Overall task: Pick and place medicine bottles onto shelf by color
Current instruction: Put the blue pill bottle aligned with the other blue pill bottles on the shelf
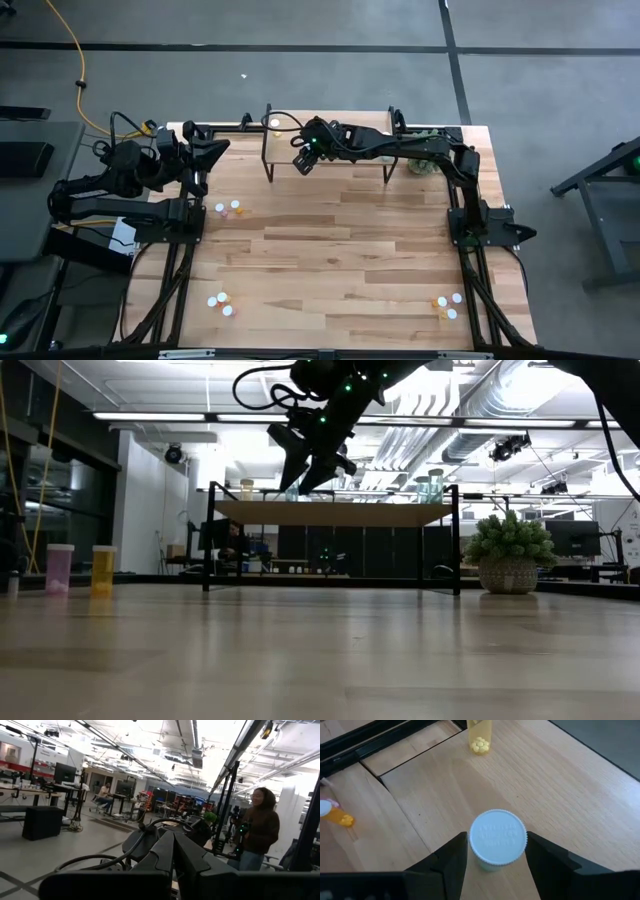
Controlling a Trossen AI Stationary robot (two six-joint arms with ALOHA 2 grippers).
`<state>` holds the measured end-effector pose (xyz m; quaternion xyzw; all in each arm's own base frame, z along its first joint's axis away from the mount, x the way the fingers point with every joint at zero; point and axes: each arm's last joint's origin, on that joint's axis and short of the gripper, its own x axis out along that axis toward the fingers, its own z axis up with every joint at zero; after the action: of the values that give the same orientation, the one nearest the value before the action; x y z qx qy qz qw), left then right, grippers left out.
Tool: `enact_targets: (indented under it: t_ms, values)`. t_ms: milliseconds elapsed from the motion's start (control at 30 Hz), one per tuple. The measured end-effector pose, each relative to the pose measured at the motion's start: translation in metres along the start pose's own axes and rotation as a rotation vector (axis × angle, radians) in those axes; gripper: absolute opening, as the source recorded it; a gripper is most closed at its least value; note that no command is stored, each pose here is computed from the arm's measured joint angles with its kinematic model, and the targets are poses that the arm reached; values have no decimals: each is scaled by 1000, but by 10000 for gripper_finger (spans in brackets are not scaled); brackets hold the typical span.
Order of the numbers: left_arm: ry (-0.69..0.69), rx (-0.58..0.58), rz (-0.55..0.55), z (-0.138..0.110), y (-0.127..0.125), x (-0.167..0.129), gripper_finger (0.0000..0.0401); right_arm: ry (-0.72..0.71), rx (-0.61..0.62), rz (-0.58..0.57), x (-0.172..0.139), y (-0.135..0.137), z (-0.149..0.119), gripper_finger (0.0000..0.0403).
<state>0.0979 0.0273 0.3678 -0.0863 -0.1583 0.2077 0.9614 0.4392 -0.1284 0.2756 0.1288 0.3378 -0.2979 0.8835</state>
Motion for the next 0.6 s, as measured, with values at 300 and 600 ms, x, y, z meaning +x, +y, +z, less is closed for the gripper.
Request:
enact_targets:
  t_ms: [300, 600]
  values:
    - [0, 11, 0, 0, 0, 0, 0, 5, 0, 15, 0, 0, 0, 185]
    - [7, 56, -53, 0, -2, 0, 0, 4, -1, 15, 0, 0, 0, 185]
